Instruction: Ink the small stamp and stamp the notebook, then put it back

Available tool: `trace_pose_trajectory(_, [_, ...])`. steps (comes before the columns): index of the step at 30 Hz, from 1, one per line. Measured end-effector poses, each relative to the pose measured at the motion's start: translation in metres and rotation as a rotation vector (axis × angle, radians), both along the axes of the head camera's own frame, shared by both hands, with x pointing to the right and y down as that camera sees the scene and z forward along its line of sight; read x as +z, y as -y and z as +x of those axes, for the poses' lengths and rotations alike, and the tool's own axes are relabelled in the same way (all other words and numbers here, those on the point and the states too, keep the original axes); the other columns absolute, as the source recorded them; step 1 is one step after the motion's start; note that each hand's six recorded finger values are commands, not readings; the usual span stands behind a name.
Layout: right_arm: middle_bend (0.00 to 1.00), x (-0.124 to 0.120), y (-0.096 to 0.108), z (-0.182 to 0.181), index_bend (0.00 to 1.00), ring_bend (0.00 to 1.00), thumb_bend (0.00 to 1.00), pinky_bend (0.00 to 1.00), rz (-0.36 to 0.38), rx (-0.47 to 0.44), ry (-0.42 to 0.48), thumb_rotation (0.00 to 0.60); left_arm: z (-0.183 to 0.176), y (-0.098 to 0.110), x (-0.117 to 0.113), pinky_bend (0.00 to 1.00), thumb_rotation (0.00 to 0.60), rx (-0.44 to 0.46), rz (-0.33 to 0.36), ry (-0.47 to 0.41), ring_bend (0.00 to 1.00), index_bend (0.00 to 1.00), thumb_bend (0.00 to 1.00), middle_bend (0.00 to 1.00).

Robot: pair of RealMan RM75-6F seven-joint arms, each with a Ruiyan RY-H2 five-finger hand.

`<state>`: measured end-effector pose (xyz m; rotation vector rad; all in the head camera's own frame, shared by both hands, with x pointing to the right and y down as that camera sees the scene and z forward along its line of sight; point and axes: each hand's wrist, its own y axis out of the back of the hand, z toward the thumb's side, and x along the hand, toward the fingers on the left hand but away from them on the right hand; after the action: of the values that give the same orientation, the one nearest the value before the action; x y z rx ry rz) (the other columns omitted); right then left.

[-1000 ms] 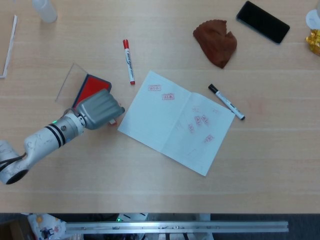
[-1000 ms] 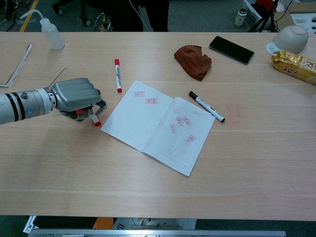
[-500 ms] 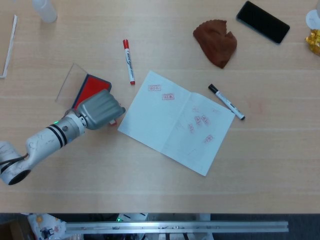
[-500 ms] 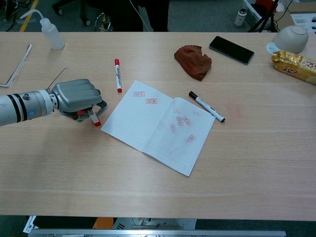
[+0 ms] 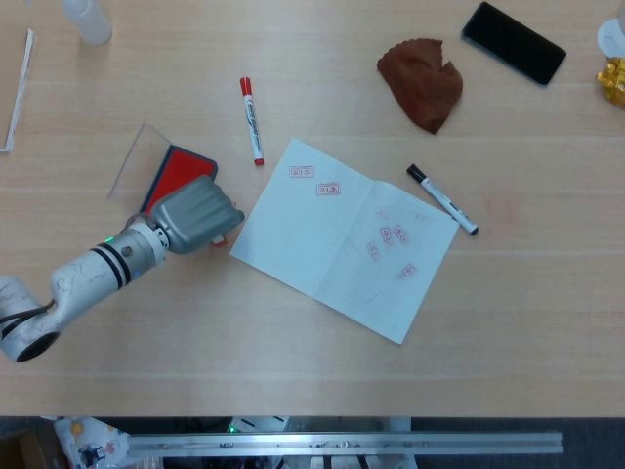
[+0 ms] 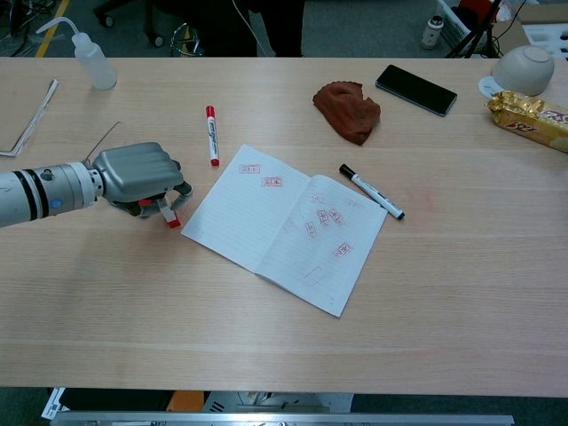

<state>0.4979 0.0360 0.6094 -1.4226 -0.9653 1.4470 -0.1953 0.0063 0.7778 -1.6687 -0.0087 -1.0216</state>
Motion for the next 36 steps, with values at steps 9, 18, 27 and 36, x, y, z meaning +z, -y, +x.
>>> trace_pose_trajectory(9, [0.14,-0.001,-0.001,0.000,0.06,0.08,0.18,0.18,0.001,0.002,-0.003,0.600,0.001,0.000,0.000,1.00,0.600,-0.004,0.004,-0.016,0.93,0.56,0.36,0.95])
trace_pose_trajectory(18, [0.14,-0.002,-0.001,0.000,0.06,0.08,0.18,0.18,0.004,0.002,-0.002,0.600,0.000,0.001,-0.001,1.00,0.600,-0.009,0.008,-0.025,0.93,0.58,0.36,0.96])
trace_pose_trajectory(27, [0.14,-0.003,-0.001,0.001,0.06,0.08,0.18,0.18,0.009,0.003,0.002,0.600,-0.001,0.005,-0.012,1.00,0.600,-0.012,0.031,-0.040,0.94,0.60,0.36,0.97])
trace_pose_trajectory(36, [0.14,-0.004,-0.002,0.002,0.06,0.08,0.18,0.18,0.012,0.005,0.004,0.600,-0.001,0.025,-0.034,1.00,0.600,-0.024,0.097,-0.072,0.94,0.60,0.36,0.97])
